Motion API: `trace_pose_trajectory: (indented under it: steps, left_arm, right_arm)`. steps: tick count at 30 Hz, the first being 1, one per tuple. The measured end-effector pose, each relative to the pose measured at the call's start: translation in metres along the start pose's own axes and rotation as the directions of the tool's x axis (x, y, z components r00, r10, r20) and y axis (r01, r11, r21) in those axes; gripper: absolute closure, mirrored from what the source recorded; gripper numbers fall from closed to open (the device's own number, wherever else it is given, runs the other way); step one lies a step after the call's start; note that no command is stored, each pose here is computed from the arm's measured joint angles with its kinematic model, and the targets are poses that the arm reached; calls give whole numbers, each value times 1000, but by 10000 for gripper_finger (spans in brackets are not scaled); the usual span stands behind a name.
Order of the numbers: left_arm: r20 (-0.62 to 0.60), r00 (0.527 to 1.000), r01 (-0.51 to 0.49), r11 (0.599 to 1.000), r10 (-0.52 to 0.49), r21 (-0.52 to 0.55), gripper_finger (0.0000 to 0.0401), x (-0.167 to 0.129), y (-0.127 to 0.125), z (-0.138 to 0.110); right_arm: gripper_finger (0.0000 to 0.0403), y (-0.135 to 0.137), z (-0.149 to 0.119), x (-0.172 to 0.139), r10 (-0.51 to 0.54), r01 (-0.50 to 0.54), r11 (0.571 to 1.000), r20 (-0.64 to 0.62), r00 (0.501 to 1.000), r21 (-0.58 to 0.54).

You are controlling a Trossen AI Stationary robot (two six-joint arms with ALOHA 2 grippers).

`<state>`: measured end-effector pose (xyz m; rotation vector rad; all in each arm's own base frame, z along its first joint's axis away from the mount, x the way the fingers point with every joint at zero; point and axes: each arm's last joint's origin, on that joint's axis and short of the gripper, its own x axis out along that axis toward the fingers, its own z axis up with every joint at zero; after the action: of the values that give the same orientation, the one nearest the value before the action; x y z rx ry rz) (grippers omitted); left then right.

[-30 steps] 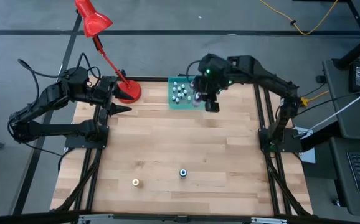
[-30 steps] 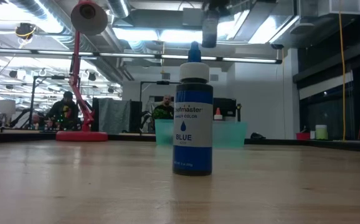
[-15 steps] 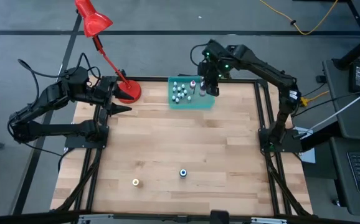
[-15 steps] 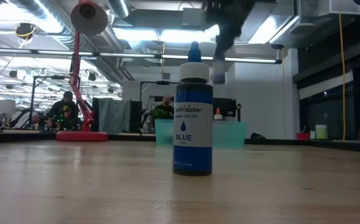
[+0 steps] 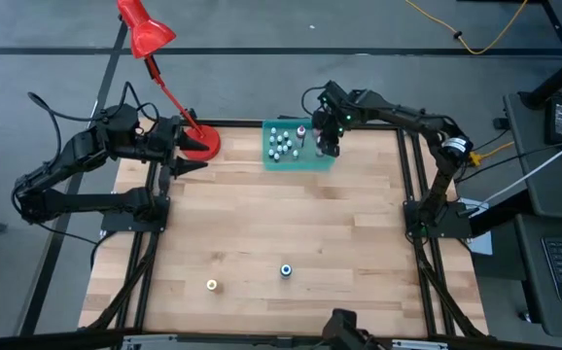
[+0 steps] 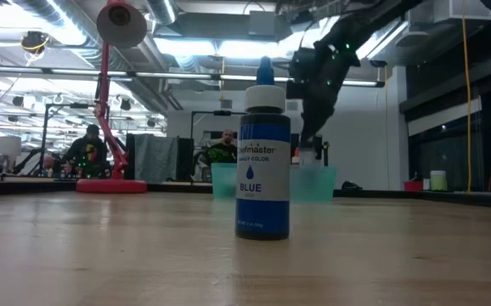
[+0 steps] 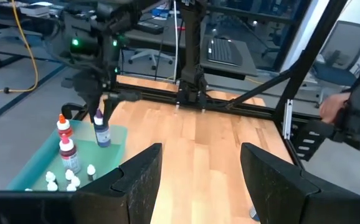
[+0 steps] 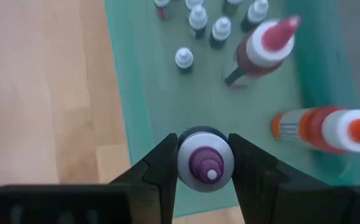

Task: Pick & Place food coloring
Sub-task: Put the large purple food coloring bottle into the green bin, then put the large yellow food coloring bottle into the green bin

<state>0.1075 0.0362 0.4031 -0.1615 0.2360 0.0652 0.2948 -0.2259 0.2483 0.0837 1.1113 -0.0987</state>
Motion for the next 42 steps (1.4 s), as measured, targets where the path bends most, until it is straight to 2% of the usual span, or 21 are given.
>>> trace_pose_trajectory:
  steps: [7, 16, 27, 31, 35, 42]
  left_arm:
    - [3, 999, -51, 999, 51, -10, 189, 0, 2, 0]
    - [-7, 999, -51, 998, 51, -22, 189, 3, 3, 0]
    - [-25, 998, -53, 998, 52, -27, 189, 9, 5, 0]
    - [-15, 999, -51, 998, 51, -29, 189, 8, 4, 1]
    - [-10, 999, -49, 998, 49, -31, 189, 6, 4, 1]
    - [-9, 999, -39, 999, 39, -31, 189, 1, 2, -1]
  right_arm:
    - [277, 4, -22, 30, 13, -13, 1000, -20, 1000, 4]
    - [273, 4, -26, 37, 6, -6, 1000, 7, 1000, 2]
    - [216, 4, -27, 37, 0, 0, 999, -9, 1000, 52]
    - [211, 3, -20, 27, -5, 7, 998, -42, 999, 59]
    - [211, 1, -3, 4, -13, 15, 998, -24, 1000, 53]
    - [210, 17, 28, -36, 2, -2, 1000, -10, 1000, 27]
